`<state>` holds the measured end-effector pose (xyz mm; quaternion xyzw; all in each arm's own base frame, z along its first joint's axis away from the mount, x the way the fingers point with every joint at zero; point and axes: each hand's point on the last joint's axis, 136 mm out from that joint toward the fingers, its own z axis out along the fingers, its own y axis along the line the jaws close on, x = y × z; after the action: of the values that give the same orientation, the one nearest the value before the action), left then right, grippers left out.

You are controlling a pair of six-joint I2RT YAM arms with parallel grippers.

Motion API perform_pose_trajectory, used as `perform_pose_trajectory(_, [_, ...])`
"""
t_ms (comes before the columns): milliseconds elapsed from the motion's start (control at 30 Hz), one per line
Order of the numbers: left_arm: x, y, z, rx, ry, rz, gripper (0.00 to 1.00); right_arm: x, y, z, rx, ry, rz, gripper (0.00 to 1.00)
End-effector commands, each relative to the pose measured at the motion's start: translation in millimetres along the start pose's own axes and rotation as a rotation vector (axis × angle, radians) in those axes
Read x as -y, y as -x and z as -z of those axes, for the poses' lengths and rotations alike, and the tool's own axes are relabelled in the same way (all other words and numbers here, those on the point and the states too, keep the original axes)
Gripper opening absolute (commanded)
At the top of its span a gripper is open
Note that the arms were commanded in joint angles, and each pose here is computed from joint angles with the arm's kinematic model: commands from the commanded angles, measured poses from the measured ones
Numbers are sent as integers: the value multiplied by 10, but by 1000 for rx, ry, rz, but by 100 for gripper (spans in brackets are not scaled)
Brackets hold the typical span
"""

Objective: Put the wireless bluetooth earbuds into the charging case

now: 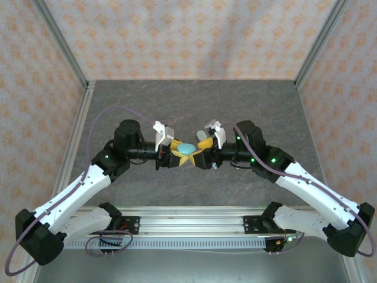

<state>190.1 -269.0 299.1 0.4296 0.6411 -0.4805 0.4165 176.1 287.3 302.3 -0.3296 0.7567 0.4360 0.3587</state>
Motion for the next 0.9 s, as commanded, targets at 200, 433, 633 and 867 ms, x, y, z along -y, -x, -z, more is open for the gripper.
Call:
perform_pose_trajectory(200, [82, 104, 4, 20, -52, -28, 0, -14, 323, 71, 103, -43, 91, 66])
perform_pose_trajectory(433, [118, 105, 10, 12, -70, -30, 0, -6, 362, 32, 109, -44, 119, 62])
perform_pose_trajectory(633, [133, 90, 12, 3, -79, -31, 0, -43, 427, 23, 132, -27, 150, 55])
perform_pose_trajectory(867, [155, 99, 15, -1, -91, -36, 0, -87, 405, -42, 99, 12, 180, 38])
